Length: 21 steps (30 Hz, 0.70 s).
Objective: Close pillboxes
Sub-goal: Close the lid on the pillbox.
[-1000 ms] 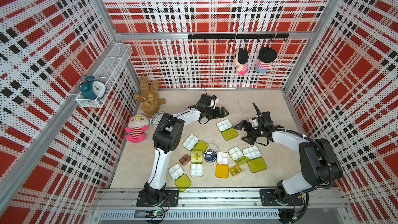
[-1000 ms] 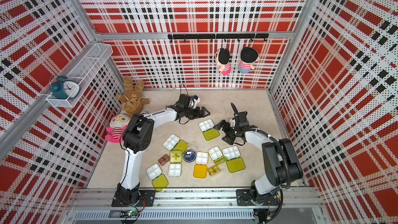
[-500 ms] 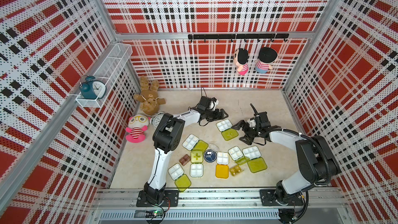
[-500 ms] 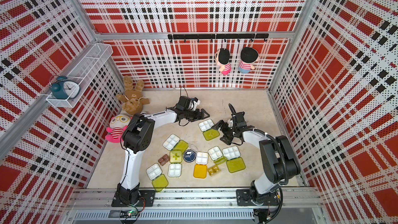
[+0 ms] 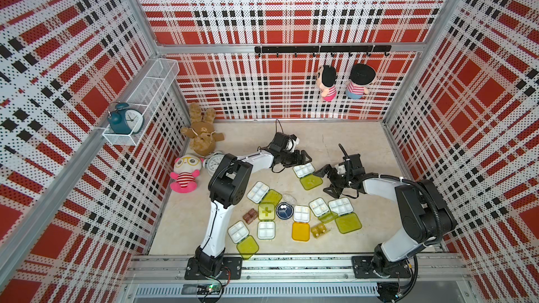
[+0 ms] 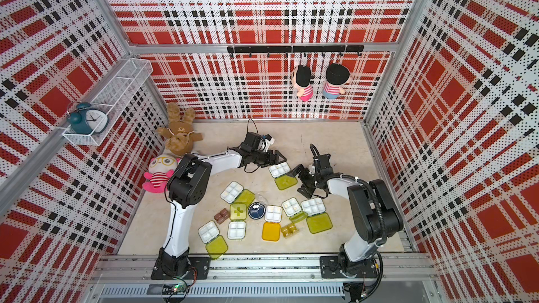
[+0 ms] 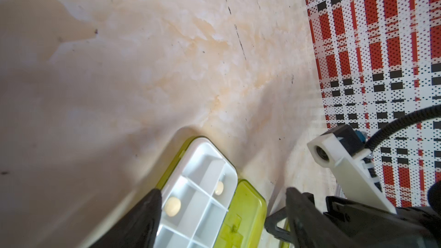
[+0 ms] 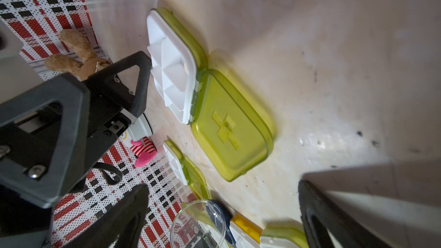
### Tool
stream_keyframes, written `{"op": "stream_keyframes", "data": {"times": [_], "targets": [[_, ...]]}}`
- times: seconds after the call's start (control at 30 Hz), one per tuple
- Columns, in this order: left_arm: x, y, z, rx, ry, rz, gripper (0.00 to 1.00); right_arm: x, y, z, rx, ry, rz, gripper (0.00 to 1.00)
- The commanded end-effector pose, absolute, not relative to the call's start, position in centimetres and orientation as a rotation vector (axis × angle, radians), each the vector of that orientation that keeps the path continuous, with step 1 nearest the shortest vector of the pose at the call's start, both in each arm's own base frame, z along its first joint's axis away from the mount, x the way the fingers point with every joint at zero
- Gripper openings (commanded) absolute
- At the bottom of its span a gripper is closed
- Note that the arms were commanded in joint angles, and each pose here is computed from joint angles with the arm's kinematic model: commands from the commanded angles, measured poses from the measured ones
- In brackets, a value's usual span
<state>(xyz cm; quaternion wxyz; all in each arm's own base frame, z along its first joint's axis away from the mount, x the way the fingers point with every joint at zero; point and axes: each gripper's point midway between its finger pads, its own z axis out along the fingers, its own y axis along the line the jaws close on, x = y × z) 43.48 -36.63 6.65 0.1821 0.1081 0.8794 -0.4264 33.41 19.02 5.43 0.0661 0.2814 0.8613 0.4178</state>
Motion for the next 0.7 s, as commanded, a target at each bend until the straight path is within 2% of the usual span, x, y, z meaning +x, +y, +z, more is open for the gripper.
{"op": "stream_keyframes", "data": {"times": [0.0,0.67], "targets": [[43.0,-36.9,6.3,0.315,2.481,-1.225,0.83,33.9,19.2,4.5,0.899,2.571,1.258,1.0],[42.4,-35.9,6.1,0.267,2.505,-1.228,0.81,37.5,19.6,6.5,0.833,2.451,1.278,1.0]]}}
